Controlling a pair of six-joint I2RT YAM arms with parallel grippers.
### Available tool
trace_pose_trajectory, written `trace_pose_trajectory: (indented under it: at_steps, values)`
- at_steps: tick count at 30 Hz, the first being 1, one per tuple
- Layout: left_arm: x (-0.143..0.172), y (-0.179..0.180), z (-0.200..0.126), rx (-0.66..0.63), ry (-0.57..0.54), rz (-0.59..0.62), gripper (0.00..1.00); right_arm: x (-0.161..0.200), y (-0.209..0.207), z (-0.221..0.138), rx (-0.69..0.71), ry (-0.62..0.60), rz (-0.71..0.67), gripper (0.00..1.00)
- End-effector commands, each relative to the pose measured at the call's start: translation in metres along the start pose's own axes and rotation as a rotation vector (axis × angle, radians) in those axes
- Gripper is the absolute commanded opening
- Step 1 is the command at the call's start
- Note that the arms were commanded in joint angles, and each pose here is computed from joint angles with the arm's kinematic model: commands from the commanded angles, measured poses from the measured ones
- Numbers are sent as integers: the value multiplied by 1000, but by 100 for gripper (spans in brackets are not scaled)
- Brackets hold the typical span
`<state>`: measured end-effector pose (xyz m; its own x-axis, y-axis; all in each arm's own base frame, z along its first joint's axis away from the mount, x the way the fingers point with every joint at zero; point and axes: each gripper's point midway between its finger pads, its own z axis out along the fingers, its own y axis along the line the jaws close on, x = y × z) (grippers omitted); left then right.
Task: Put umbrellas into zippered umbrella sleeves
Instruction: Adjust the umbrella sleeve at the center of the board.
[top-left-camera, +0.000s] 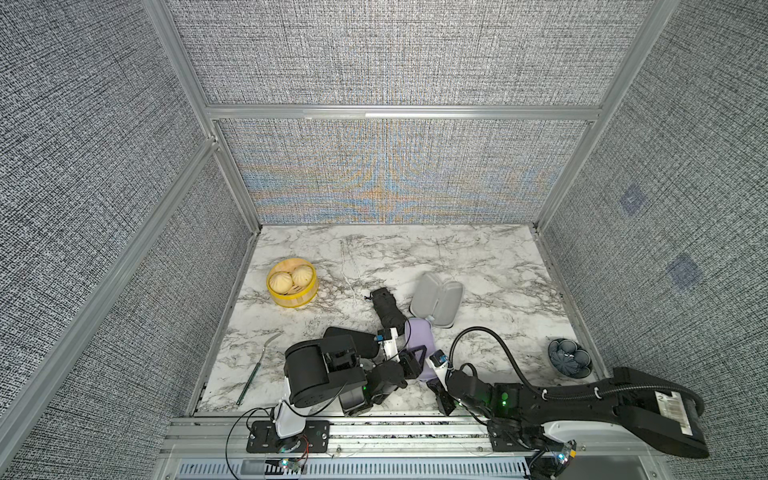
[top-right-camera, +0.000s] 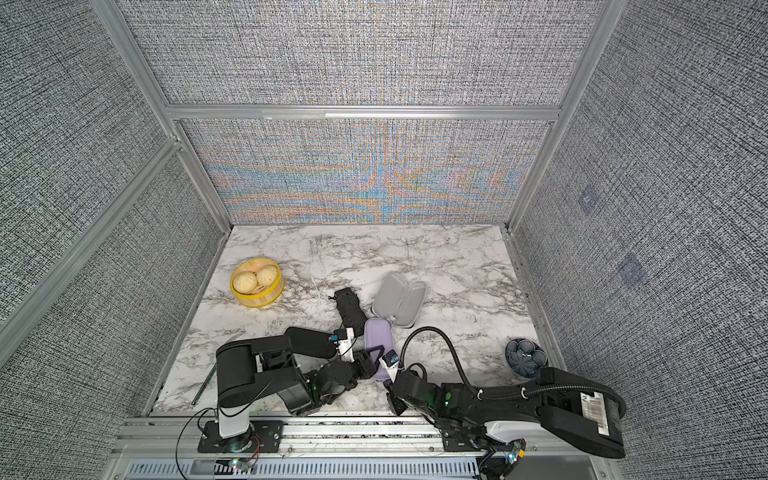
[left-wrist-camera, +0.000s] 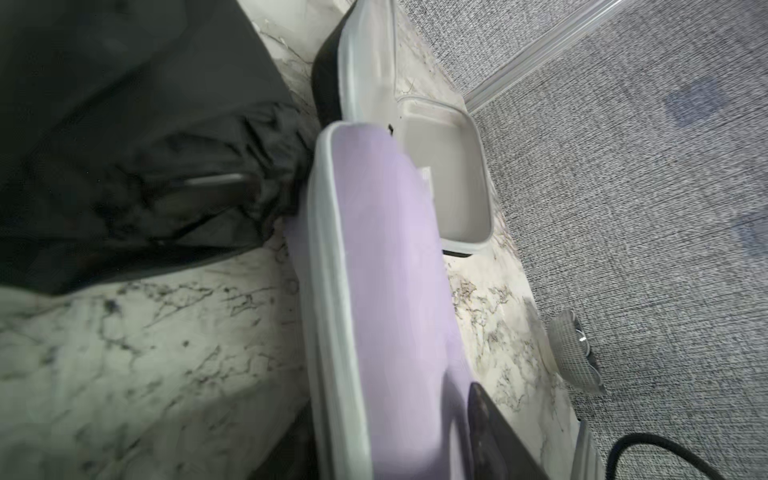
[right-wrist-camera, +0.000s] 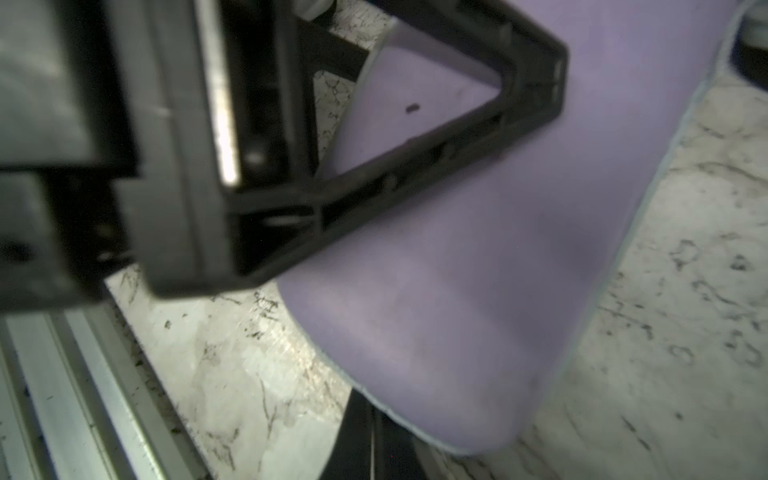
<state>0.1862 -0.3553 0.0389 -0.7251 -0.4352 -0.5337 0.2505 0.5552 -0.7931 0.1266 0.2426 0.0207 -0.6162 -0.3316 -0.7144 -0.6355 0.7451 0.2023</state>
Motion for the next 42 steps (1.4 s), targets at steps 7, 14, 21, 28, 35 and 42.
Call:
trace_pose_trajectory:
  at_steps: [7, 14, 21, 28, 35, 42]
  values:
    - [9, 4, -5, 0, 54, 47, 97, 4, -31, -10, 122, -14, 0, 0]
    - [-5, 6, -17, -36, 14, 89, 100, 13, -51, -16, 169, 8, 27, 0]
    - [-37, 18, -26, -104, -81, 167, 100, 21, -72, -17, 253, 10, 119, 0]
    - [-51, 3, 1, -94, 36, 230, 100, 18, -89, -29, 348, -7, 188, 0]
    - [-50, 0, 19, -50, 60, 178, 100, 8, -94, -42, 355, -86, 237, 0]
    - [-67, 12, 20, -82, 6, 193, 97, 1, -104, -46, 390, -122, 266, 0]
